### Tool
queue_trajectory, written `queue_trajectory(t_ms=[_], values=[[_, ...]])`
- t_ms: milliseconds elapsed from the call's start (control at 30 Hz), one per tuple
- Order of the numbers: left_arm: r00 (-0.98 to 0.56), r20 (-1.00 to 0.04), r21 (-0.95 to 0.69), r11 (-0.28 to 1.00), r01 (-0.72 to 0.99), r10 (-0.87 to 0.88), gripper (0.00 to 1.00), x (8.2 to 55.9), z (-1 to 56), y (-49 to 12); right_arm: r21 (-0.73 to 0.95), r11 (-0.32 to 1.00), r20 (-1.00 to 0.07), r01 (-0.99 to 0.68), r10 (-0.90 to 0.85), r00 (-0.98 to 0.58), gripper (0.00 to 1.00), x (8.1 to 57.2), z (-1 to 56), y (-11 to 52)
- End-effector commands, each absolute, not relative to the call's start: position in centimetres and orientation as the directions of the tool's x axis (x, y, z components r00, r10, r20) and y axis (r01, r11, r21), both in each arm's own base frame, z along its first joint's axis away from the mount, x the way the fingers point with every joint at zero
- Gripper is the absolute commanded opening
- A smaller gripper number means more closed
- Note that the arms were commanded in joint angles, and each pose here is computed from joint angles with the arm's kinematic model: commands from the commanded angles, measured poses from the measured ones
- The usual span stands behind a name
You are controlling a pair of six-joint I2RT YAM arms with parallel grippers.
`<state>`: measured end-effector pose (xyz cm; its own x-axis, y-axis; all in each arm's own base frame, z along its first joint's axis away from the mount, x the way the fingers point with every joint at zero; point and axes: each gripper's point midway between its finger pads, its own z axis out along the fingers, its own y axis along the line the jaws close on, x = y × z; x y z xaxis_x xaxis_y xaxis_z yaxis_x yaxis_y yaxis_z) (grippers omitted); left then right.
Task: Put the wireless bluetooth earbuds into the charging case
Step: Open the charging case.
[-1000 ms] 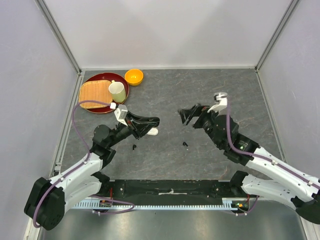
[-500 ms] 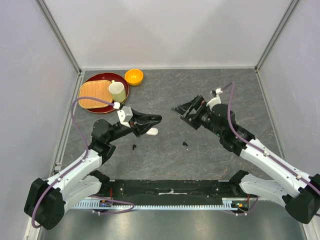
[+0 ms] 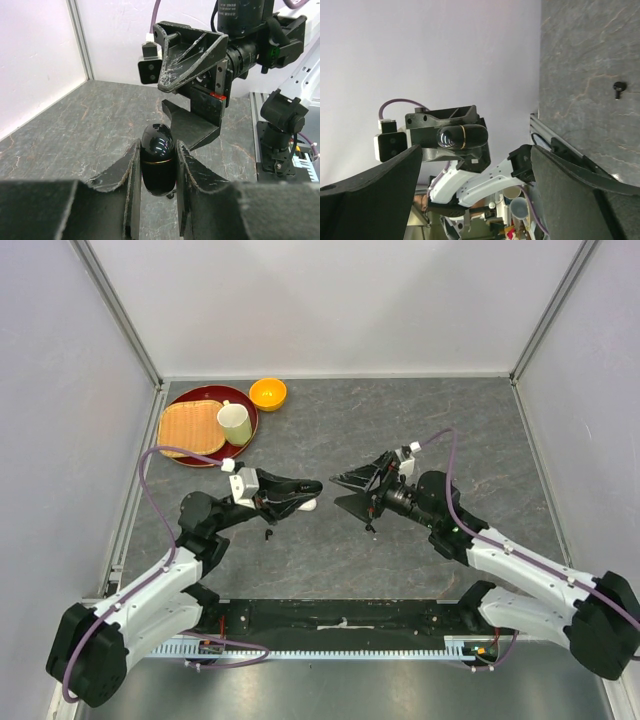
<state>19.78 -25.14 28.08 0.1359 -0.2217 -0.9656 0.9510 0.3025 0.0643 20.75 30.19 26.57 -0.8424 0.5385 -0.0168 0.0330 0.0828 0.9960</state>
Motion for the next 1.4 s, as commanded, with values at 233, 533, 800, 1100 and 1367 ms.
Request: queue_trajectory(t_ms=[233, 533, 800, 1100, 1367], values=[[0.148, -0.928, 0.04, 0.302, 0.952, -0.341, 0.02, 19.1, 30.4, -25.0, 0.987, -0.163, 0.073, 0.007, 0.401, -0.913, 0.84, 19.4, 30.0, 34.5], [0.14, -0.93, 0.028, 0.314, 0.949, -0.34, 0.02, 18.9, 30.1, -25.2, 0.986, -0.163, 0.087, 0.026, 0.378, -0.922, 0.73, 19.2, 29.4, 35.5], [0.14, -0.932, 0.024, 0.328, 0.944, -0.336, 0.02, 19.2, 30.0, -25.4, 0.985, -0.169, 0.098, 0.038, 0.362, -0.927, 0.6, 18.3, 29.9, 35.3], [0.124, -0.935, 0.005, 0.34, 0.94, -0.331, 0.02, 19.3, 29.7, -25.5, 0.978, -0.201, 0.116, 0.05, 0.331, -0.937, 0.33, 17.5, 30.7, 35.2], [0.024, -0.943, -0.082, 0.304, 0.949, -0.331, 0.29, 19.3, 29.2, -26.1, 0.976, -0.216, 0.086, 0.007, 0.356, -0.931, 0.06, 17.4, 31.6, 34.6]])
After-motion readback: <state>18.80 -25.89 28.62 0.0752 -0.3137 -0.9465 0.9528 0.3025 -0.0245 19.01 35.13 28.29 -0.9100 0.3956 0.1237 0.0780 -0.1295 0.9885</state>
